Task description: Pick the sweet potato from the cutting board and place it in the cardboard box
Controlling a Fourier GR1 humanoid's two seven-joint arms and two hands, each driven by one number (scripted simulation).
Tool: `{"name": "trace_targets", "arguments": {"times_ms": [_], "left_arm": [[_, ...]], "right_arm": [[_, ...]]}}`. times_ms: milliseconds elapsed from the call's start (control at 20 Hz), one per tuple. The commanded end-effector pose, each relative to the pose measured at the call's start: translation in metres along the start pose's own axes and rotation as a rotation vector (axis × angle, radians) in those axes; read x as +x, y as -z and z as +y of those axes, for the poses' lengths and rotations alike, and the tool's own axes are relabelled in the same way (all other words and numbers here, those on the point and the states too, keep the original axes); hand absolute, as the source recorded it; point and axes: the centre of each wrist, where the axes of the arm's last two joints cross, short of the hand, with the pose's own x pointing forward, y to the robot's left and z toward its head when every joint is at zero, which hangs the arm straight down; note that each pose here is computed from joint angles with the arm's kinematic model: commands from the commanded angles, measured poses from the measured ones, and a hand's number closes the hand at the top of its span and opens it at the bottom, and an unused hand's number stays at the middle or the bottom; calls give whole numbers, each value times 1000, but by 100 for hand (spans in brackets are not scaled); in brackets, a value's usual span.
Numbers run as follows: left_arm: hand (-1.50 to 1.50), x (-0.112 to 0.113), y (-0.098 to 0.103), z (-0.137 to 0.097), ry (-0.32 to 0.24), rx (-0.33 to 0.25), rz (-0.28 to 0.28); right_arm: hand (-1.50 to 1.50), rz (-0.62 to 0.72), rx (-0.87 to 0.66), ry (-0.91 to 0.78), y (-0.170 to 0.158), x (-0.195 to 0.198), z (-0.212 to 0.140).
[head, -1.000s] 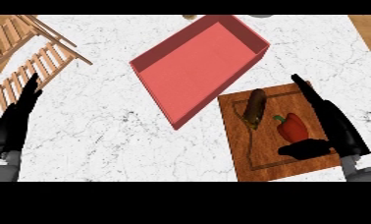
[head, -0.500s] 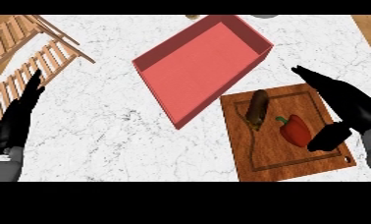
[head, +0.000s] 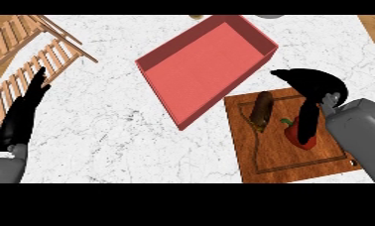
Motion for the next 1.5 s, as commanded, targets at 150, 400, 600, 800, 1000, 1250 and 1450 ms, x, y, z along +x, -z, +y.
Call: {"name": "trace_targets", "arguments": {"times_ms": [150,400,600,800,1000,1250,1450], "left_arm": [[0,-3,-6,-16,-7,21,4],[0,-9,-8,-9,-18,18,6],[0,-2,8,7,-10,23,7],[0,1,6,-2,-3,17,7],[0,-18,-21,-7,1,29,16],[0,-16,-1,10,-1,12,6],[0,-5,11,-9,2,18,3]], "right_arm": [[-150,81,133,-67,37,14,-2],[-150,91,146,-93,51,32,4],[-150,89,137,-92,42,43,14],[-150,79,134,-80,54,34,10],[-150,17,142,-37,57,43,2],[-150,-45,140,-40,49,59,25],[-150,-64,153,-49,41,80,6]]}}
